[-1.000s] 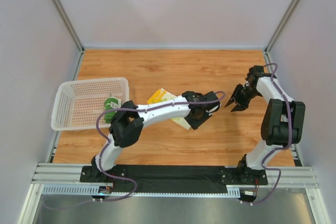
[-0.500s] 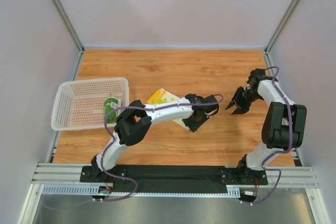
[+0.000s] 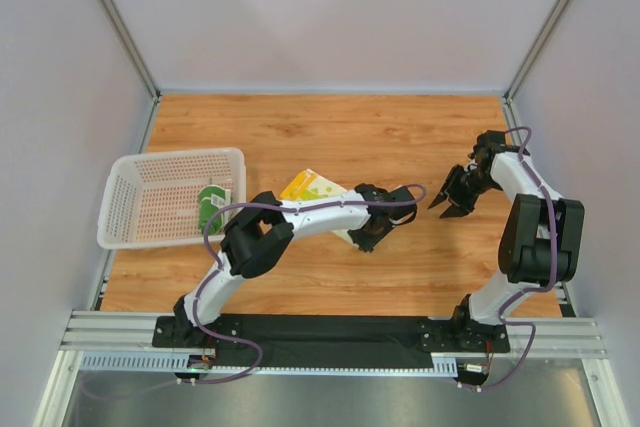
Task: Roll the towels
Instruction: Roll the towel
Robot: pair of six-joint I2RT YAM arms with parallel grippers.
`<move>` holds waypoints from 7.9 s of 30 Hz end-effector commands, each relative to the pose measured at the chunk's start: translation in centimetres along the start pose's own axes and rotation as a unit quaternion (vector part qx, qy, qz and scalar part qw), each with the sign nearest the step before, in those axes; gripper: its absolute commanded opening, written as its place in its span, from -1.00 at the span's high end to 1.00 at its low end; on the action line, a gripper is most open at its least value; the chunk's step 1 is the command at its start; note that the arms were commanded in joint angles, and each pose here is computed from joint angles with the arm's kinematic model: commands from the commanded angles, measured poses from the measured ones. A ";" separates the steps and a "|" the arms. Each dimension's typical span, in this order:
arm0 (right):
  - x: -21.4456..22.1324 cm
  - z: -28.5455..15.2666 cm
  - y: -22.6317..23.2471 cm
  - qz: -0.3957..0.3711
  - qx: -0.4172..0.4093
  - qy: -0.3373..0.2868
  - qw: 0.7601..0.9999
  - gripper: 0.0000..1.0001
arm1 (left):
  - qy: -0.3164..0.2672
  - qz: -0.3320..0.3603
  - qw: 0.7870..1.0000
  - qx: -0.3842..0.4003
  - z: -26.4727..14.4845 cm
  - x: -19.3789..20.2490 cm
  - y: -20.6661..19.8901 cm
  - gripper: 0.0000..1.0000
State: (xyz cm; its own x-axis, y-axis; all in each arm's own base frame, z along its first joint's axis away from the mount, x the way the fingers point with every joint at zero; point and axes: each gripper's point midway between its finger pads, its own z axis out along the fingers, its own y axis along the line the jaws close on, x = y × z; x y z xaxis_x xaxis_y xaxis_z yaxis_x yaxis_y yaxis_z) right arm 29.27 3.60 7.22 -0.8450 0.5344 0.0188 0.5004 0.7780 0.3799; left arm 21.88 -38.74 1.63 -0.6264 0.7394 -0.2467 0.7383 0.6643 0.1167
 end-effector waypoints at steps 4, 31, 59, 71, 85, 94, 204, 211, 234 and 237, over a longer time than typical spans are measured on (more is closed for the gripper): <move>0.3 -0.1 2.4 -0.016 -0.049 0.011 0.999 0.14 | -0.002 0.002 1.000 -0.017 1.6 0.8 1.1 0.83; 7.8 7.0 12.8 -0.033 -0.134 0.157 0.978 -0.08 | -0.077 -0.103 0.988 0.085 -6.5 -0.9 3.3 1.00; 5.5 8.8 12.8 -0.054 -0.080 0.121 0.988 0.97 | -0.077 -0.121 0.983 0.111 -7.6 0.3 3.8 1.00; 4.2 9.0 10.8 -0.079 -0.001 0.112 0.991 0.99 | -0.069 -0.092 0.979 0.171 -7.1 1.6 1.7 1.00; 1.4 6.1 8.8 -0.127 0.081 0.053 0.987 0.15 | -0.024 -0.112 0.969 0.217 -6.5 1.5 0.8 1.00; 0.9 3.7 10.9 -0.153 0.032 0.024 0.987 0.15 | 0.017 -0.207 0.941 0.269 -6.0 2.0 2.5 1.00; 6.7 7.0 12.1 -0.121 0.020 0.075 0.990 0.99 | -0.086 -0.091 0.975 0.182 -9.1 -2.0 1.1 -0.59; 6.9 6.5 12.3 -0.121 0.016 0.076 0.990 0.99 | -0.079 -0.063 0.984 0.147 -6.5 -2.9 -0.6 -0.50; 7.5 5.9 12.1 -0.123 0.018 0.091 0.988 0.99 | -0.087 -0.055 0.988 0.119 -1.6 -1.5 -0.8 -0.16; 7.5 6.0 12.0 -0.121 0.019 0.092 0.988 0.99 | -0.077 -0.055 0.989 0.110 -1.1 -0.7 -0.6 0.09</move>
State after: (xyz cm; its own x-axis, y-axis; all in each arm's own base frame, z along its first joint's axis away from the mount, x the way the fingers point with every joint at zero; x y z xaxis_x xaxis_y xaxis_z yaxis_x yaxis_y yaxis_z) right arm 29.44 18.53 4.67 -0.9522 0.2755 0.1322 0.3042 0.8954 0.3252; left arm 22.19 -39.65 3.76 -0.6824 0.6072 -0.4069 0.7015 0.7005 -0.1312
